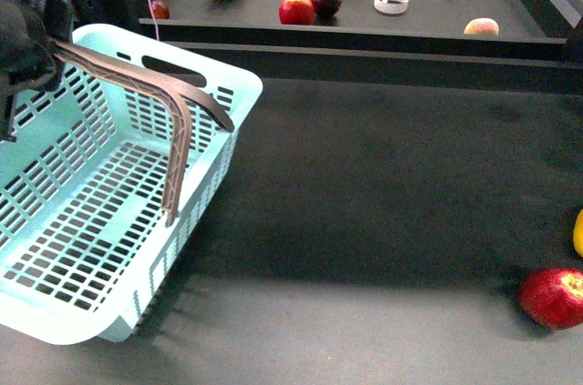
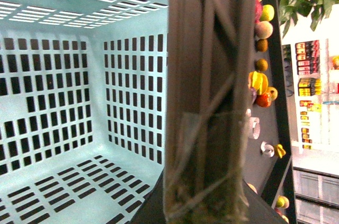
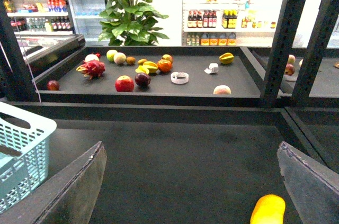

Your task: Pick mango with right arm and hold basket with left

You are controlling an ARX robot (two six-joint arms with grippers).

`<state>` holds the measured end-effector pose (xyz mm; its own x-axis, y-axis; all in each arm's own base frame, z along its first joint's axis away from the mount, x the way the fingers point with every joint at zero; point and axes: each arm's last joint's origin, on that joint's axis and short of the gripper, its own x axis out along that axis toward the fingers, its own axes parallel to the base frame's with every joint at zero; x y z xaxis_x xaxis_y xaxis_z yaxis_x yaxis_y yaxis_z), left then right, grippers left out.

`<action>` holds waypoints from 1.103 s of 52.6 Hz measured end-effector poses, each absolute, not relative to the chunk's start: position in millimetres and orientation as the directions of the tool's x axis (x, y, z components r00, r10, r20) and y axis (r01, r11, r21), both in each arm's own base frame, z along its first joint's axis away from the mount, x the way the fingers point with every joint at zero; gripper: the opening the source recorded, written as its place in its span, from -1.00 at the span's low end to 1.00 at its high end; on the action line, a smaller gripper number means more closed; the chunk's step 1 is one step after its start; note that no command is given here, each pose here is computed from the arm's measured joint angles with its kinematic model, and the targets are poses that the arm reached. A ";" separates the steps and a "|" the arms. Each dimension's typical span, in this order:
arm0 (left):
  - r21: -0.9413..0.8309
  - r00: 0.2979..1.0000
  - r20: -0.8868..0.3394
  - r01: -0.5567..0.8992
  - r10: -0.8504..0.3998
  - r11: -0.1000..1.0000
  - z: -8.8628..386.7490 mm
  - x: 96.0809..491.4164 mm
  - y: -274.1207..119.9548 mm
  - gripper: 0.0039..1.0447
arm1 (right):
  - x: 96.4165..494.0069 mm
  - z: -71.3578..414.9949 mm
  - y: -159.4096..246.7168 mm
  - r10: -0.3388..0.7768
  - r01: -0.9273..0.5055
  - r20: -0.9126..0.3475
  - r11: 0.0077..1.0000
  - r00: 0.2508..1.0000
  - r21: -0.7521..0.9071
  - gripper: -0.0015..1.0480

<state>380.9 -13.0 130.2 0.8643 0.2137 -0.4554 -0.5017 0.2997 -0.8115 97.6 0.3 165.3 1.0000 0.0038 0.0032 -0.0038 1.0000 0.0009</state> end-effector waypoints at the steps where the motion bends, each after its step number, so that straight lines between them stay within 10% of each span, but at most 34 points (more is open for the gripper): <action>1: -0.816 0.868 -0.448 -0.495 0.214 0.299 133.9 379.3 -12.7 -0.89 | 97.6 165.3 0.3 0.004 -0.004 0.003 1.000 1.000 0.001 0.84; 31: -0.860 0.955 -0.276 -0.298 0.113 0.415 186.2 323.5 -33.6 -0.89 | 97.6 165.3 0.3 0.004 -0.004 0.003 1.000 1.000 0.001 0.84; 58: -0.559 0.893 -0.196 0.238 -0.406 0.795 171.0 324.5 -136.4 -0.89 | 97.6 165.3 0.3 0.004 -0.004 0.003 1.000 1.000 0.001 0.84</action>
<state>324.5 -136.4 171.0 0.8926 -0.4058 -0.1964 0.2383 0.7945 -0.5585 97.6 0.3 165.3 1.0000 0.0038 0.0032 -0.0038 1.0000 0.0009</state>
